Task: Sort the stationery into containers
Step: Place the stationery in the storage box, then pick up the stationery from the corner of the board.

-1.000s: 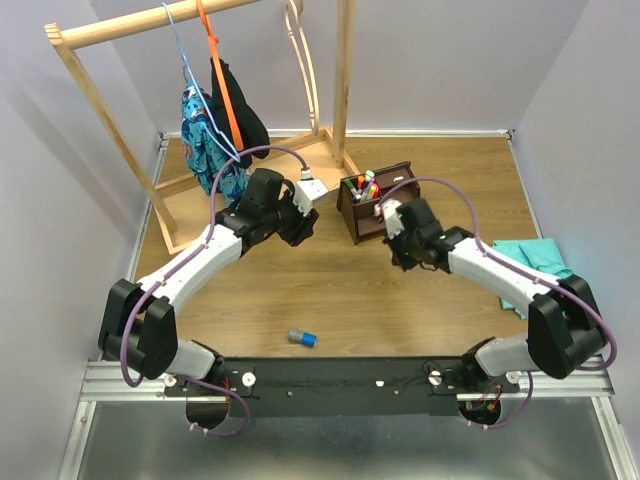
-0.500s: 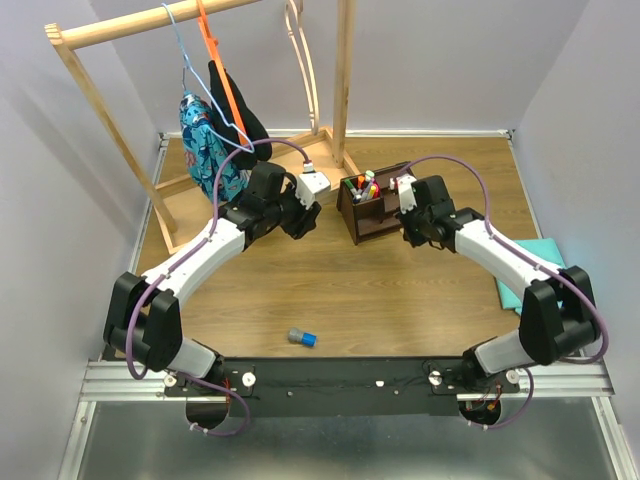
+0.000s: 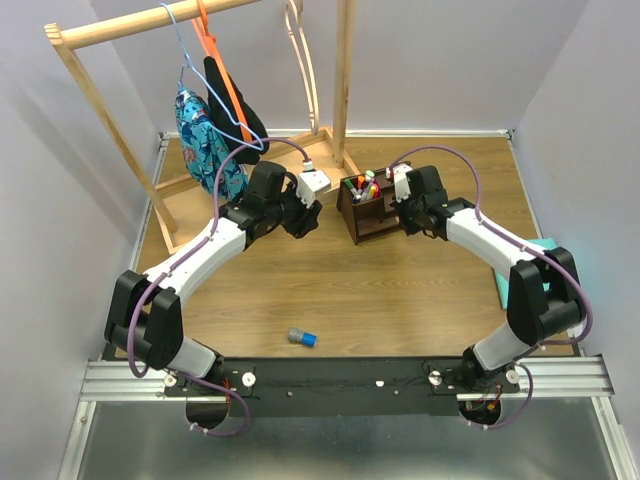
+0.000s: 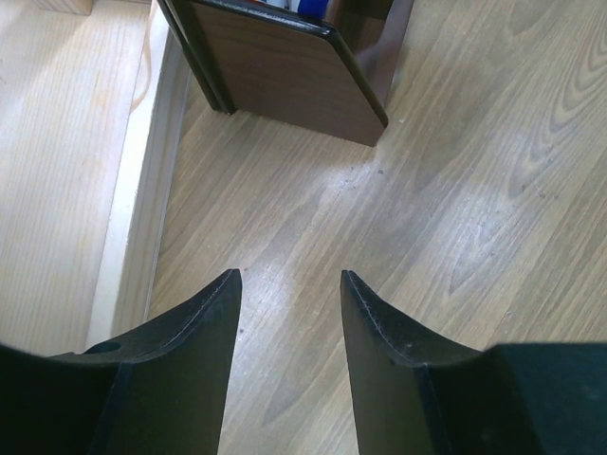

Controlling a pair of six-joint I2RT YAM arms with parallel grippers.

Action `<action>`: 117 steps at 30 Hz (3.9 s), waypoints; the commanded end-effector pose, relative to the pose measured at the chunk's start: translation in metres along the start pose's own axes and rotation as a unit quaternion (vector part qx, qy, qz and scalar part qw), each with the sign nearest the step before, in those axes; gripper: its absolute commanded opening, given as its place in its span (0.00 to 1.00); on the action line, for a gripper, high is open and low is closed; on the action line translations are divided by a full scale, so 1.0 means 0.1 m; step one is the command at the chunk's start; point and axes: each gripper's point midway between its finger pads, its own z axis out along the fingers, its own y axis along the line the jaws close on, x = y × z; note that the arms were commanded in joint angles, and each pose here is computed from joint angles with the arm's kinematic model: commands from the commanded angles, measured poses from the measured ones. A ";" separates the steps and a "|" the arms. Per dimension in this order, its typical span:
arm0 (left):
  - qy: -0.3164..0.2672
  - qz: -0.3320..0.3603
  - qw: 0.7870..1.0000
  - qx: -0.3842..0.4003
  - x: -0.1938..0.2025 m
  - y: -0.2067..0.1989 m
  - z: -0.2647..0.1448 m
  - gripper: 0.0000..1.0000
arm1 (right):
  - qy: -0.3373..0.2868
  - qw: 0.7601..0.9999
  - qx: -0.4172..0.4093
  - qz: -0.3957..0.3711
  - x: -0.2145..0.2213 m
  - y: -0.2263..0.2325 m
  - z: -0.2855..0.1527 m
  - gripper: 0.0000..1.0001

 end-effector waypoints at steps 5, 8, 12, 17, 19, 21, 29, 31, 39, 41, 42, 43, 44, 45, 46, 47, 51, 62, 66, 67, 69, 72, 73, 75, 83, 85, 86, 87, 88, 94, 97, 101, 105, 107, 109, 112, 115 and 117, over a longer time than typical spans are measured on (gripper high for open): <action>-0.013 -0.008 1.000 0.007 -0.06 0.00 0.04 0.54 | -0.020 1.000 0.016 0.007 -0.25 -0.08 0.18 0.01; -0.012 -0.009 1.000 0.008 -0.05 -0.01 0.04 0.54 | -0.022 0.999 0.025 0.009 -0.27 -0.12 0.24 0.01; -0.010 -0.010 1.000 0.008 -0.03 0.00 0.06 0.54 | -0.023 0.999 0.025 0.017 -0.33 -0.12 0.31 0.01; -0.009 -0.011 1.000 0.007 -0.03 0.01 0.07 0.54 | -0.022 0.999 0.026 0.028 -0.37 -0.12 0.39 0.03; -0.009 -0.009 1.000 0.007 -0.03 0.01 0.07 0.54 | -0.020 0.999 0.025 0.030 -0.37 -0.11 0.43 0.04; -0.008 -0.010 1.000 0.007 -0.02 0.02 0.08 0.54 | -0.019 0.999 0.027 0.034 -0.36 -0.11 0.44 0.04; -0.008 -0.010 1.000 0.005 -0.02 0.03 0.08 0.54 | -0.015 0.999 0.030 0.042 -0.35 -0.12 0.45 0.27; -0.007 -0.011 1.000 0.006 -0.02 0.04 0.08 0.54 | -0.014 0.998 0.031 0.044 -0.34 -0.12 0.45 0.31; -0.011 -0.010 1.000 0.011 -0.04 0.01 0.06 0.55 | -0.024 0.998 0.039 0.050 -0.36 -0.15 0.32 0.39; -0.012 -0.010 1.000 0.013 -0.04 0.00 0.06 0.55 | -0.024 0.998 0.040 0.051 -0.34 -0.15 0.28 0.41; -0.013 -0.011 1.000 0.014 -0.05 0.00 0.05 0.55 | -0.024 0.998 0.039 0.052 -0.33 -0.15 0.26 0.41; -0.013 -0.009 1.000 0.014 -0.05 -0.01 0.05 0.55 | -0.023 0.998 0.039 0.052 -0.32 -0.14 0.25 0.42; -0.012 -0.009 1.000 0.015 -0.05 -0.01 0.05 0.56 | -0.024 0.998 0.040 0.052 -0.30 -0.15 0.22 0.44; -0.013 -0.007 1.000 0.016 -0.05 -0.01 0.05 0.56 | -0.021 0.998 0.040 0.052 -0.26 -0.14 0.22 0.45; -0.013 -0.009 1.000 0.017 -0.05 -0.01 0.05 0.56 | -0.021 0.998 0.040 0.053 -0.25 -0.14 0.21 0.45; -0.013 -0.008 1.000 0.017 -0.05 -0.02 0.05 0.56 | -0.023 0.998 0.039 0.053 -0.24 -0.13 0.20 0.46; -0.016 -0.006 1.000 0.017 -0.07 -0.02 0.04 0.56 | -0.013 0.998 0.035 0.053 -0.13 -0.10 0.17 0.47; 0.018 0.060 0.997 0.047 0.19 -0.20 -0.22 0.56 | -0.007 0.980 -0.194 -0.044 0.11 0.69 -0.48 0.51; 0.041 0.145 0.984 0.091 0.48 -0.42 -0.49 0.56 | -0.015 0.964 -0.247 -0.096 0.09 1.04 -0.59 0.55; 0.047 0.152 0.983 0.087 0.56 -0.46 -0.58 0.57 | -0.019 0.961 -0.253 -0.109 0.06 1.10 -0.61 0.55; 0.044 0.198 0.973 0.105 0.63 -0.54 -0.67 0.57 | -0.026 0.954 -0.265 -0.139 0.03 1.28 -0.64 0.56; 0.031 0.246 0.946 0.209 0.81 -0.97 -0.94 0.61 | -0.026 0.966 -0.233 -0.106 -0.06 1.22 -0.59 0.58; 0.036 0.265 0.935 0.232 0.90 -1.06 -1.01 0.62 | -0.030 0.972 -0.213 -0.093 -0.11 1.16 -0.58 0.58; 0.040 0.272 0.929 0.250 0.92 -1.16 -1.02 0.64 | -0.049 0.982 -0.171 -0.063 -0.24 0.97 -0.57 0.58; 0.145 0.236 0.895 0.350 1.00 -1.52 -0.95 0.64 | -0.151 0.986 -0.050 0.047 -0.95 0.10 -0.96 0.61; 0.163 0.241 0.884 0.367 1.00 -1.64 -0.91 0.64 | -0.169 0.982 -0.016 0.085 -1.00 -0.14 -1.06 0.62; 0.171 0.239 0.880 0.373 1.01 -1.69 -0.89 0.64 | -0.191 0.977 -0.008 0.093 -1.05 -0.22 -1.21 0.63; 0.180 0.229 0.880 0.375 1.01 -1.73 -0.89 0.64 | -0.197 0.975 0.002 0.099 -1.05 -0.30 -1.26 0.63; 0.193 0.233 0.872 0.385 1.04 -1.82 -0.86 0.63 | -0.205 0.974 0.008 0.095 -1.05 -0.33 -1.34 0.63; 0.258 0.237 0.852 0.388 1.32 -1.92 -0.81 0.62 | -0.252 0.965 0.032 0.071 -0.90 -0.39 -1.80 0.64; 0.288 0.228 0.852 0.372 1.49 -1.88 -0.78 0.62 | -0.256 0.962 0.044 0.080 -0.72 -0.46 -1.85 0.65; 0.300 0.218 0.860 0.351 1.60 -1.87 -0.68 0.62 | -0.253 0.961 0.061 0.097 -0.55 -0.56 -1.90 0.65; 0.311 0.223 0.864 0.329 1.64 -1.83 -0.57 0.61 | -0.257 0.958 0.065 0.112 -0.52 -0.63 -1.94 0.66; 0.315 0.223 0.864 0.324 1.66 -1.83 -0.54 0.62 | -0.259 0.956 0.065 0.119 -0.52 -0.66 -1.96 0.66; 0.315 0.221 0.866 0.321 1.68 -1.85 -0.51 0.62 | -0.262 0.955 0.065 0.121 -0.51 -0.67 -1.96 0.66; 0.315 0.216 0.868 0.319 1.69 -1.86 -0.50 0.62 | -0.259 0.955 0.065 0.129 -0.46 -0.68 -1.93 0.66; 0.325 0.209 0.865 0.321 1.77 -1.87 -0.52 0.62 | -0.257 0.955 0.061 0.135 -0.43 -0.68 -1.92 0.66; 0.326 0.208 0.864 0.322 1.80 -1.90 -0.53 0.62 | -0.257 0.954 0.062 0.138 -0.42 -0.69 -1.92 0.66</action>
